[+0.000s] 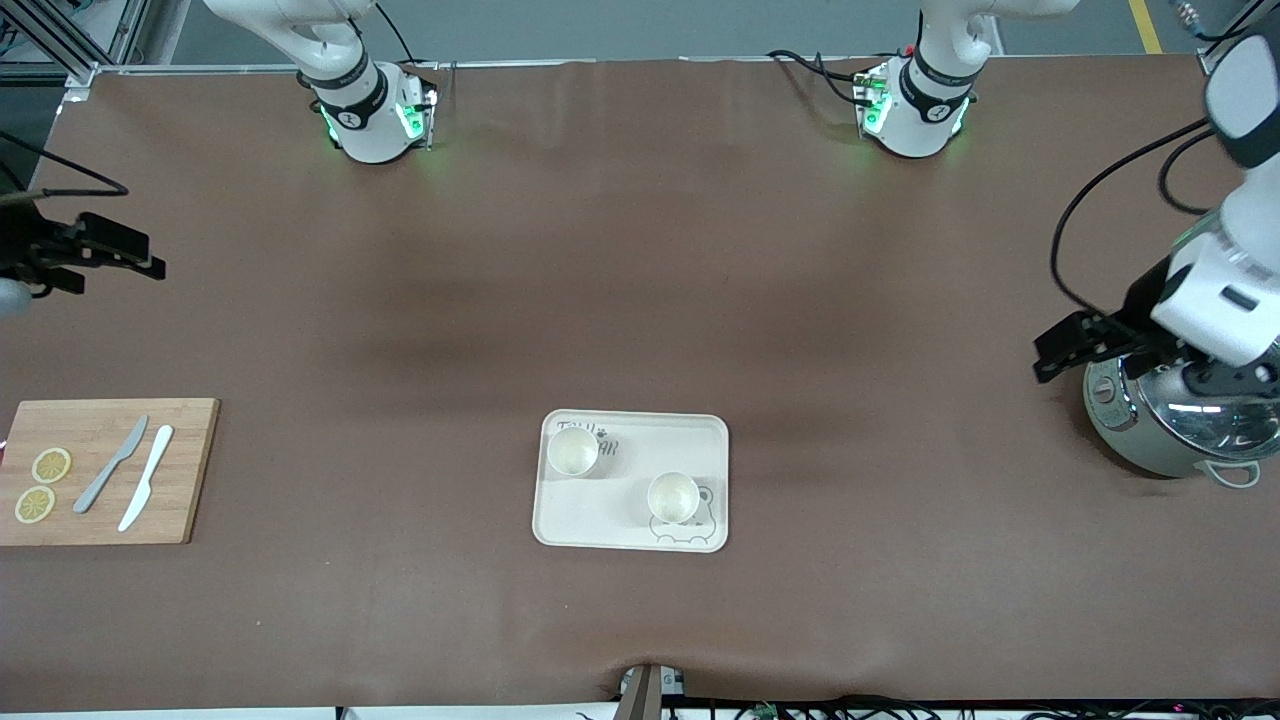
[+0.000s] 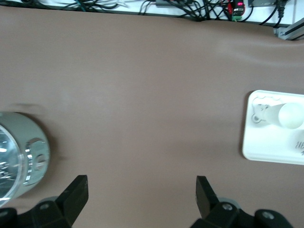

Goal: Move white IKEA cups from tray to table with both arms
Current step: 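Reach the left gripper to the cup on the tray while the right gripper follows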

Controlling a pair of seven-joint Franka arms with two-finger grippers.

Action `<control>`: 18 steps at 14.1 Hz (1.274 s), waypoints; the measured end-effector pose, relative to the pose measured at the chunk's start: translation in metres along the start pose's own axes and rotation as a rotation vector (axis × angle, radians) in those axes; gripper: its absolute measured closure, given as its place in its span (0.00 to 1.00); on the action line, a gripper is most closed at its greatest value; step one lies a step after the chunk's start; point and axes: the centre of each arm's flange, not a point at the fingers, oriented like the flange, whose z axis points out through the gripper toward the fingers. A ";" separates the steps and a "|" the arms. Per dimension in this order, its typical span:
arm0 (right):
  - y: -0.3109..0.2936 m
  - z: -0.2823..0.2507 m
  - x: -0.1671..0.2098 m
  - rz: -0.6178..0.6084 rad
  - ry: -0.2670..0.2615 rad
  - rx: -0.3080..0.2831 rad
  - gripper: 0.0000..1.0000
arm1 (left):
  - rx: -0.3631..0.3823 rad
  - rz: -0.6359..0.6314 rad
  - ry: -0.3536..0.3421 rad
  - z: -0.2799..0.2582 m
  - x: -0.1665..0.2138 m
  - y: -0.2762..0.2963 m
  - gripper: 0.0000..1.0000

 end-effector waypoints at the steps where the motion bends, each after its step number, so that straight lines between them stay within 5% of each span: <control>1: 0.001 0.011 0.007 0.000 -0.020 0.002 0.00 | 0.000 -0.007 -0.005 0.010 0.004 0.020 0.00; 7: -0.007 0.079 0.053 -0.003 -0.091 0.002 0.00 | -0.060 -0.050 -0.007 0.124 -0.003 0.177 0.00; 12: -0.070 0.109 0.074 0.295 -0.104 -0.007 0.00 | -0.085 -0.040 -0.073 0.218 -0.013 0.218 0.00; 18: -0.116 0.148 0.094 0.566 -0.121 0.008 0.00 | -0.133 -0.049 -0.003 0.252 -0.018 0.251 0.00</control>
